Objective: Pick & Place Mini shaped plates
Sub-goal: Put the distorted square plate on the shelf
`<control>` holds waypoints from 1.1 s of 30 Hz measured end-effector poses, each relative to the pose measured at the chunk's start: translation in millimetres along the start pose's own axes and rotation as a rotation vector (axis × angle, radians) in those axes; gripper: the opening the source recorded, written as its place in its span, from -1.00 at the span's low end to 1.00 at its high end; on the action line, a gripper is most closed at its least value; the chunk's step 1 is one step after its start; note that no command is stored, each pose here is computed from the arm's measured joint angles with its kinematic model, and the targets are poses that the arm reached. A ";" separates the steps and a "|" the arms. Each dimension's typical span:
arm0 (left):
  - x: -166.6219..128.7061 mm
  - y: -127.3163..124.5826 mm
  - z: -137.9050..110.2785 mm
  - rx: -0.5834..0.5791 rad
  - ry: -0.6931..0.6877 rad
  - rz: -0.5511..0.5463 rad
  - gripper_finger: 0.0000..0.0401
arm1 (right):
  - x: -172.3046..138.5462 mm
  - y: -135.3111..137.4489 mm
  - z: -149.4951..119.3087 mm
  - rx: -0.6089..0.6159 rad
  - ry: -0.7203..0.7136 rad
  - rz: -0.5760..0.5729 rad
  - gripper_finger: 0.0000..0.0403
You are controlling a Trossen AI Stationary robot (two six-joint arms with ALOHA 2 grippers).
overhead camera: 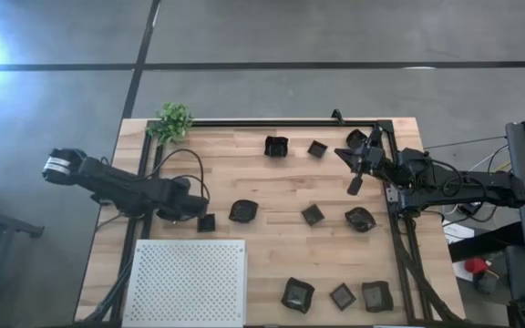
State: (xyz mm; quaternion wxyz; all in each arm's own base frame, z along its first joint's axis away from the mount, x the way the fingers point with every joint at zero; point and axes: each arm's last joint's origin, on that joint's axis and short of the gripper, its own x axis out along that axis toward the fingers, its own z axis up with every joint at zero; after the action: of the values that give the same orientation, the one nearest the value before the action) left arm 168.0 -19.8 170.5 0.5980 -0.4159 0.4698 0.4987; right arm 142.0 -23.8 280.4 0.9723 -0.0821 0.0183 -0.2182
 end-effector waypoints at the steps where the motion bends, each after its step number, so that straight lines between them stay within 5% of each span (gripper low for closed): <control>1: 0.8 -0.3 0.0 0.000 0.000 0.005 -0.67 | 0.0 0.0 0.0 0.000 0.000 0.000 -0.96; 19: 8.5 -3.9 -1.8 0.030 0.014 0.049 -0.67 | 0.0 -0.1 0.0 0.000 0.000 -0.001 -0.96; 26: 8.6 -3.7 -1.9 0.031 0.014 0.050 -0.96 | 0.0 0.0 0.0 0.000 0.000 -0.001 -0.96; 33: 7.4 -3.8 -2.7 0.056 0.054 0.050 -0.99 | 0.0 0.0 0.0 0.000 0.000 -0.001 -0.96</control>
State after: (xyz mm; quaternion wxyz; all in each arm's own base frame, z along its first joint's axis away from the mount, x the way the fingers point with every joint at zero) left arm 171.8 -21.5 162.9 0.5840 -0.4004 0.5097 0.4887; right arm 142.0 -23.8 280.4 0.9722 -0.0821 0.0185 -0.2185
